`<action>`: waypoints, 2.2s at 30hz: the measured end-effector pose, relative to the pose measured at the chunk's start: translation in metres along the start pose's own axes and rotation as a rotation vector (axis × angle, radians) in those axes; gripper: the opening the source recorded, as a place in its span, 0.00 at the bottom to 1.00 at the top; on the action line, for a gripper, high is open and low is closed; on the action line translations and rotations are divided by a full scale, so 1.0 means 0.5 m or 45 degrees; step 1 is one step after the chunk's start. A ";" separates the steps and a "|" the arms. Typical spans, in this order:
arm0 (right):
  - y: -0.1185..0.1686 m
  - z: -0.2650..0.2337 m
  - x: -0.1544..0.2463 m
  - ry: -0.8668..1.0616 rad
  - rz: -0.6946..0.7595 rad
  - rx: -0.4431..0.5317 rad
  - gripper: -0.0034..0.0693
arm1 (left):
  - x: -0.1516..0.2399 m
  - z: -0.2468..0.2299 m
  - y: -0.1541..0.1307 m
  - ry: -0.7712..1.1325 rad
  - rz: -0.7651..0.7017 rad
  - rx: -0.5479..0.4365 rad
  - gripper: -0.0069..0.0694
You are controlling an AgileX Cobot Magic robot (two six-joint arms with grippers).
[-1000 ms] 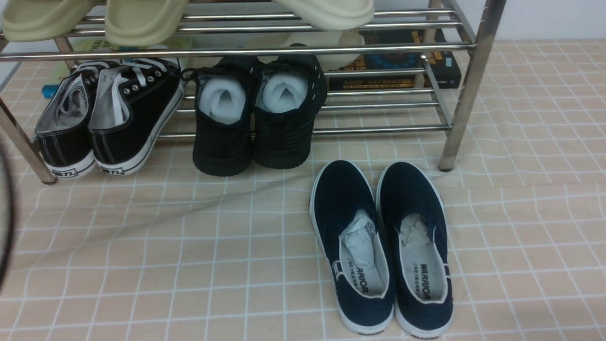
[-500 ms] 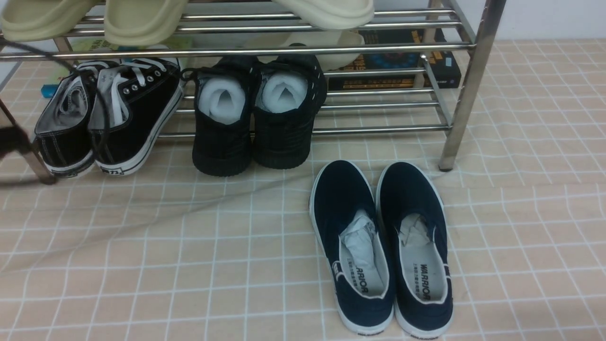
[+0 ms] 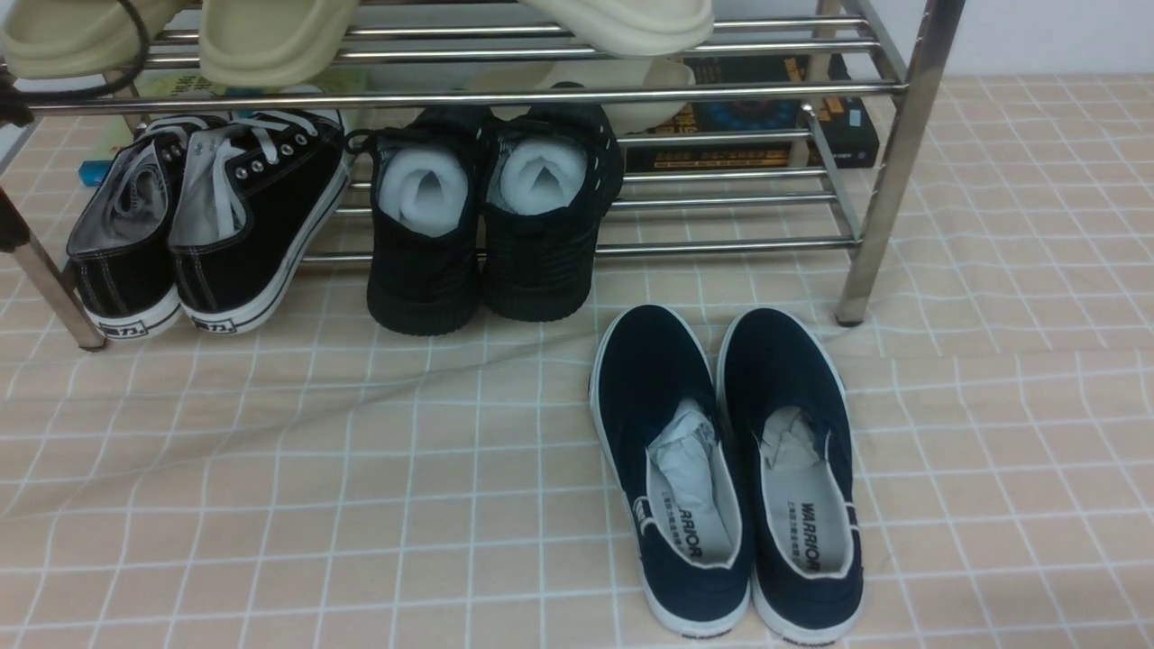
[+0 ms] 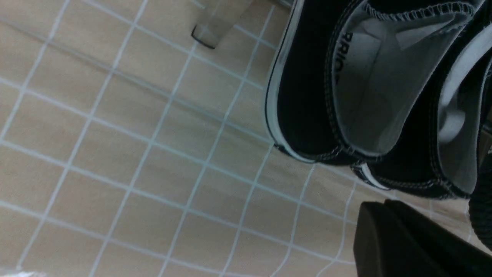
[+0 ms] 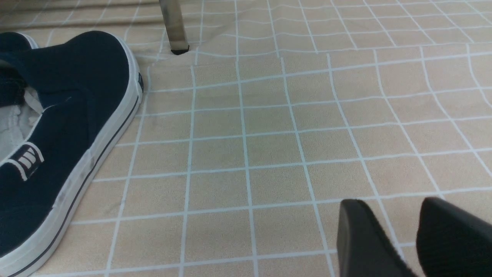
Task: Take the shoes off the shelf from the light coffee tablecloth by hand.
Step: 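Grasp the leftmost shoe on the bottom shelf of the shoe rack with the left gripper, then set the held shoe down on the floor in front of the rack with the left gripper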
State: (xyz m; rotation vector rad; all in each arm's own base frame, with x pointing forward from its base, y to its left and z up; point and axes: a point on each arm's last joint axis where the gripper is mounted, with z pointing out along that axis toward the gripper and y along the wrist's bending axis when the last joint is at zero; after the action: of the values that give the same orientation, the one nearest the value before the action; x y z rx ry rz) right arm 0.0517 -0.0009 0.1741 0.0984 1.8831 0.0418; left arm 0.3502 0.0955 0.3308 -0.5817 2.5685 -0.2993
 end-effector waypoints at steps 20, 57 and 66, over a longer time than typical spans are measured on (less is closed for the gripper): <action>0.000 0.000 0.000 -0.001 0.000 0.000 0.38 | -0.035 0.129 0.002 -0.107 0.134 -0.111 0.55; 0.000 0.000 0.000 -0.006 0.000 -0.001 0.38 | 0.090 -0.182 -0.040 -0.042 0.226 -0.156 0.12; 0.000 0.000 0.000 -0.006 0.000 -0.001 0.38 | 0.200 -0.175 -0.003 -0.020 0.087 -0.224 0.12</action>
State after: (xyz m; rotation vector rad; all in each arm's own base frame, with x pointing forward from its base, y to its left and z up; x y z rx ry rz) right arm 0.0518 -0.0009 0.1742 0.0983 1.8783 0.0421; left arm 0.2276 0.0578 0.3655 -0.5546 2.6098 -0.0453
